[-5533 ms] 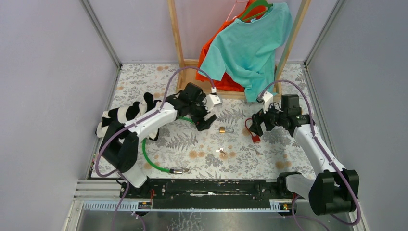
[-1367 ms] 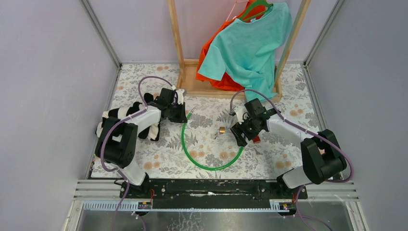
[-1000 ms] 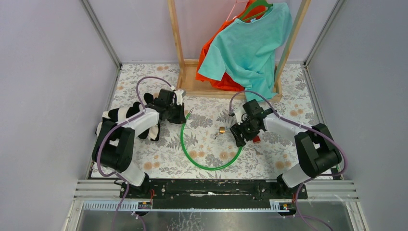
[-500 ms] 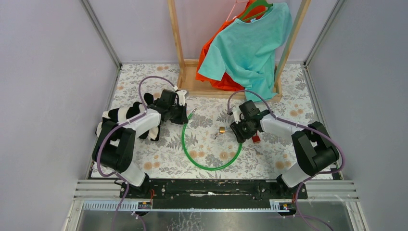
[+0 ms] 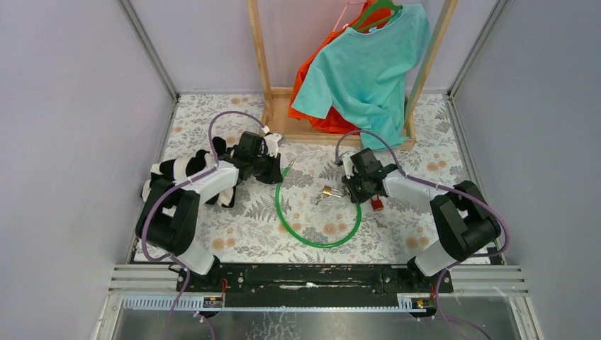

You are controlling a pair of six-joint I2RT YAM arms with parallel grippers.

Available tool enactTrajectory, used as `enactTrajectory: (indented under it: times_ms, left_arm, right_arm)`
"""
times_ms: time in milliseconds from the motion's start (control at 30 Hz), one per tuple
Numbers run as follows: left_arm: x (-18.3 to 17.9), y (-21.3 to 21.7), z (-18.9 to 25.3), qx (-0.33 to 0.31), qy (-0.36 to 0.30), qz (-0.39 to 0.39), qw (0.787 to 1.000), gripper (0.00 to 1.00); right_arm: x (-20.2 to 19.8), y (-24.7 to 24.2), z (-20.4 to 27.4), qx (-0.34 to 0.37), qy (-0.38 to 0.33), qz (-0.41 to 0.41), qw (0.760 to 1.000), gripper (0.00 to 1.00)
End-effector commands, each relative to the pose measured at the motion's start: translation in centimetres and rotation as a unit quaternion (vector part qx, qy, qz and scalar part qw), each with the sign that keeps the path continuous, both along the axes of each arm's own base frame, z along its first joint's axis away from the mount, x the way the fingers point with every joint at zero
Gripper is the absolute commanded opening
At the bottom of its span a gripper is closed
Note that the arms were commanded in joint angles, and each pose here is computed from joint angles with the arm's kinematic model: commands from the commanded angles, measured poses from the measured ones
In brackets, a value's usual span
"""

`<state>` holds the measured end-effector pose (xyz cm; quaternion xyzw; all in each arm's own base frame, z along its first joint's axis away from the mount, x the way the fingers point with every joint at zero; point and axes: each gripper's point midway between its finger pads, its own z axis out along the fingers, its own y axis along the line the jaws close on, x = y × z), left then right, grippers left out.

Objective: Lock with the key
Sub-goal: Pick up the lock from the center of the board.

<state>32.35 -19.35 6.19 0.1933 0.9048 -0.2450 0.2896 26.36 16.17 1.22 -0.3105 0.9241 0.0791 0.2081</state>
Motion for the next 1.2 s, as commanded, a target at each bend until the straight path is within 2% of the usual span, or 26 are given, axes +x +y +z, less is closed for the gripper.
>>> enactTrajectory:
  times_ms: [0,167,300,600,833,1167]
  left_arm:
    - [1.8,-1.7,3.6,-0.034,-0.078,-0.05,0.995,0.0]
    - [1.9,-2.7,5.1,-0.051,-0.098,-0.087,0.99,0.0]
    - [1.8,-3.7,6.8,-0.058,-0.117,-0.123,0.984,0.0]
    - [-2.1,-8.3,10.4,-0.065,-0.126,-0.26,0.955,0.0]
    - [-5.2,-11.4,11.5,-0.089,-0.059,-0.298,0.949,0.0]
    - [-6.1,-12.8,11.2,-0.108,0.044,-0.257,0.959,0.0]
  right_arm:
    - [0.8,-0.3,1.7,-0.003,-0.043,-0.006,0.999,0.09]
    - [2.3,-0.4,4.4,0.008,-0.097,-0.022,0.995,0.0]
    - [4.1,-0.3,7.1,0.02,-0.133,-0.023,0.991,0.0]
    - [6.9,3.4,15.1,0.126,-0.18,0.012,0.976,0.0]
    - [7.2,5.9,19.0,0.186,-0.186,0.043,0.964,0.0]
    - [7.1,5.8,19.3,0.187,-0.193,0.042,0.962,0.0]
